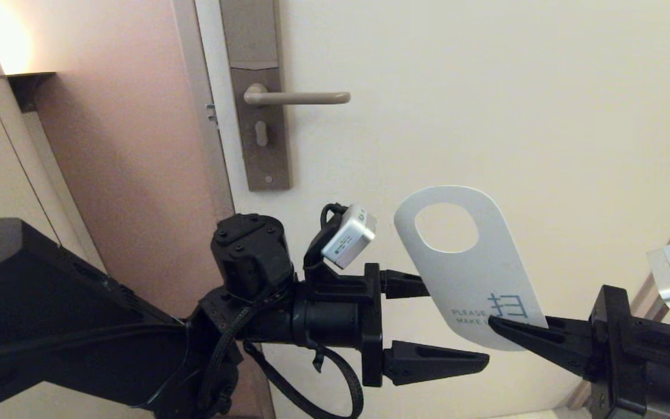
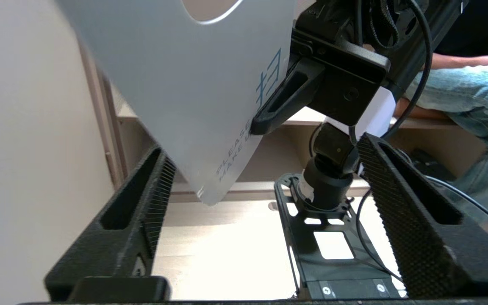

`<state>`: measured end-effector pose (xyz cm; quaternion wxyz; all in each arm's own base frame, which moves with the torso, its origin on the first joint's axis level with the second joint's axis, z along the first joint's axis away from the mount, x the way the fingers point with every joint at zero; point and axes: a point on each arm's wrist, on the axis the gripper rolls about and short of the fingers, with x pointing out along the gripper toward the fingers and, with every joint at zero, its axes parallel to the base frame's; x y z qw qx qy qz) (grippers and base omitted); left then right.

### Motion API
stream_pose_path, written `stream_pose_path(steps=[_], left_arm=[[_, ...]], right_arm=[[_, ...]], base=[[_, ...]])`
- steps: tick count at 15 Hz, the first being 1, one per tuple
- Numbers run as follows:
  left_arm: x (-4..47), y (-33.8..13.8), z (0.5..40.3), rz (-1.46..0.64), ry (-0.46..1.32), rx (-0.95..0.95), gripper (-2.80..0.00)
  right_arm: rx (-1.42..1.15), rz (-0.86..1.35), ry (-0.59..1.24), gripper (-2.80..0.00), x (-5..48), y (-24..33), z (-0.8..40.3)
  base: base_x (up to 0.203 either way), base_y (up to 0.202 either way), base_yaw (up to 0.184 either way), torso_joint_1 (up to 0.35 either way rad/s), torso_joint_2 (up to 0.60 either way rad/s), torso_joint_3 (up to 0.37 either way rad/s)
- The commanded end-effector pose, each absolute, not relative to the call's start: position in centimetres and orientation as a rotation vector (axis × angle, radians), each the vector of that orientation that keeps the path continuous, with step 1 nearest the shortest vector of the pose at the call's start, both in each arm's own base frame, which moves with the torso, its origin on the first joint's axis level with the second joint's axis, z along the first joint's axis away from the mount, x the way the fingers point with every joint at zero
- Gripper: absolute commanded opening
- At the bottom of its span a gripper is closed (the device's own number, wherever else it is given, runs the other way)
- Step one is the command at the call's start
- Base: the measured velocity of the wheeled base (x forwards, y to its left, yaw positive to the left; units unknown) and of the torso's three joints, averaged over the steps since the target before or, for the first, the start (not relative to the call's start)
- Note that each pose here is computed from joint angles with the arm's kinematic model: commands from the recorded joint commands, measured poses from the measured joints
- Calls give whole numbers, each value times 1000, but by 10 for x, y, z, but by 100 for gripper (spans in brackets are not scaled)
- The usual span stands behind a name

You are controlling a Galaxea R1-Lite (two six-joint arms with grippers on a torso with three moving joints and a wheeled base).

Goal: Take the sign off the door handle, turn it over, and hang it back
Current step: Hand it to the other hand, then hang the sign back with the other side facing out

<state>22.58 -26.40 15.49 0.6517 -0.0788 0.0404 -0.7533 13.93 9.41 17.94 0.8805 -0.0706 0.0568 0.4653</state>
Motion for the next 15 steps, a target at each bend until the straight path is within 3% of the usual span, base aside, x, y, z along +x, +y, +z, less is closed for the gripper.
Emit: stream_pose_path(steps=[1,9,15], left_arm=[[224,-260,155,-1706,85,-180,0],[236,-218,148,-1586,51,-176,0],[232,-213,143,-1548,22,-154,0]], right_arm=[[-147,973,110,-280,139,94,180],[-123,904,126,-280,140,93,181],[-125,903,131,-280,140,93,179]], base=[[0,0,0,0,0,0],[0,0,0,0,0,0],[0,0,0,0,0,0]])
